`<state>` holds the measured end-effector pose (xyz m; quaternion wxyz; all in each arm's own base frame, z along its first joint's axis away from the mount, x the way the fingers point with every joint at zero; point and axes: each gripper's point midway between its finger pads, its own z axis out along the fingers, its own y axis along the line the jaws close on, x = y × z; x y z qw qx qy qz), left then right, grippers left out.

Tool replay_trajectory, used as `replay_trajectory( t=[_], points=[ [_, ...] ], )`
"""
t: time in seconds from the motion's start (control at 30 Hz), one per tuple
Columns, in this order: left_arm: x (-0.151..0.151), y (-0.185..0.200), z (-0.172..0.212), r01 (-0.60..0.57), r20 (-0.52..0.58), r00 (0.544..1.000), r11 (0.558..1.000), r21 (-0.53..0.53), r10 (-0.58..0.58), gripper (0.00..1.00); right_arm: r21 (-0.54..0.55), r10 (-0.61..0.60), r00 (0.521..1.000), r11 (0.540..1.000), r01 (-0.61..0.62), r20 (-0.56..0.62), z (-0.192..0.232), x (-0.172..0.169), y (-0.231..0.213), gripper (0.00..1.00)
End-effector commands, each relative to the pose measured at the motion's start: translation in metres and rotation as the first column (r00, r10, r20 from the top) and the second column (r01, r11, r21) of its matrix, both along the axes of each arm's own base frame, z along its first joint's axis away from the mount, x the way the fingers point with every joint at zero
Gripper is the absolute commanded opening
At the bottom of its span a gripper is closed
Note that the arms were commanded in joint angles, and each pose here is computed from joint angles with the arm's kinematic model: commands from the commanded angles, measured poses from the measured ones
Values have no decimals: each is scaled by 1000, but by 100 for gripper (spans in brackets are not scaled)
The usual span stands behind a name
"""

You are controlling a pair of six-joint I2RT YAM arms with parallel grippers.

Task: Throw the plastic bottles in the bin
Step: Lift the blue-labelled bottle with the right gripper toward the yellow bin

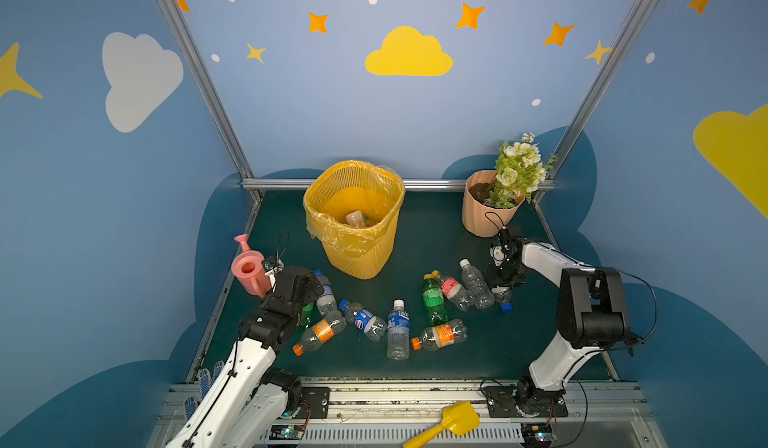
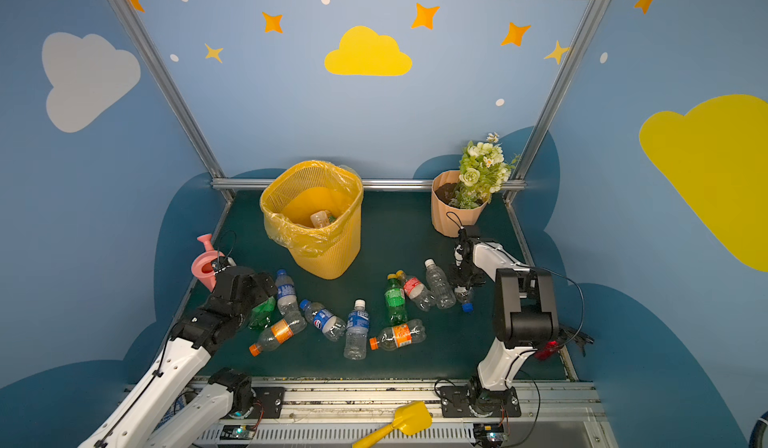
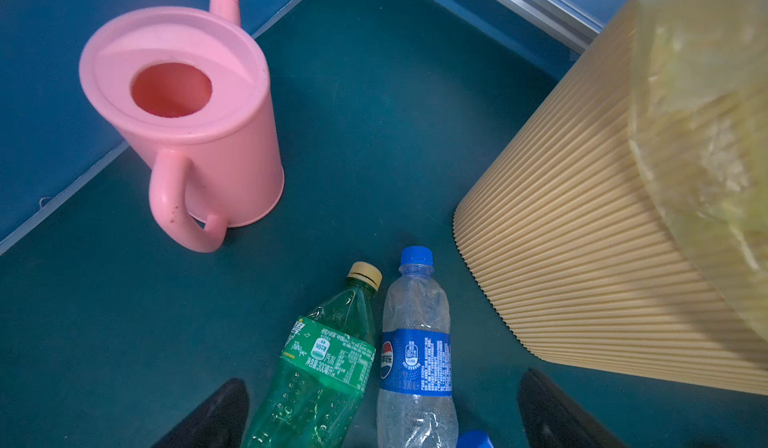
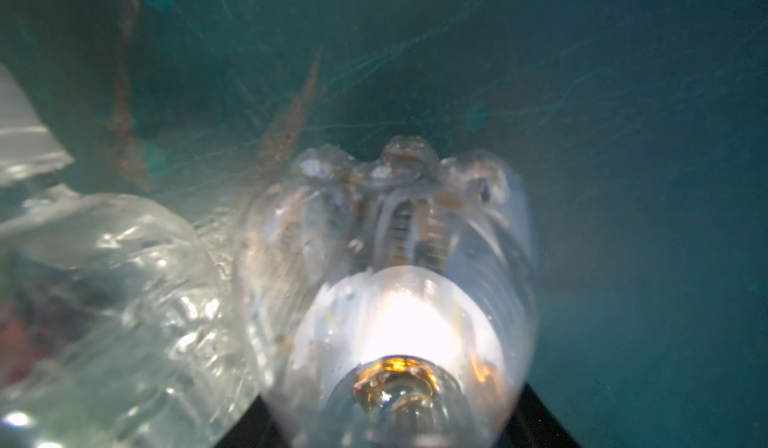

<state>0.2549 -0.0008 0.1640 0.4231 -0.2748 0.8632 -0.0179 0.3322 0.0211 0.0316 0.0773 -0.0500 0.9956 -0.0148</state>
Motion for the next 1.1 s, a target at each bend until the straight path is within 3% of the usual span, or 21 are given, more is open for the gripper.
replay_trajectory(
  t=[0.0,0.2,0.3,0.4,0.5,0.63,0.73,0.87,1.07],
  points=[
    [2,3,8,-9,22,1000,1000,14,9,100,41,-9,994,999,4,107,29,13,7,52],
    [3,3,8,-13,26,1000,1000,13,13,100,131,-39,947,991,-4,319,83,33,19,53],
    [3,4,9,-19,31,999,1000,13,18,100,188,-63,893,982,-25,447,121,44,27,53],
    [3,3,9,-19,39,999,1000,7,19,100,272,-105,810,960,-69,577,166,53,38,53],
    [3,3,9,-21,40,999,1000,3,21,100,385,-196,692,914,-128,694,218,62,51,51],
    [2,3,13,-21,55,998,1000,0,21,100,517,-343,511,820,-245,788,293,68,65,52],
    [1,5,14,-23,65,998,1000,3,23,100,615,-463,428,707,-350,776,342,72,76,54],
    [-1,5,14,-25,77,997,1000,-5,25,100,682,-530,430,539,-494,731,396,81,106,55],
    [-5,6,14,-30,80,996,1000,-8,30,100,647,-495,441,396,-652,748,453,81,194,54]
  ],
)
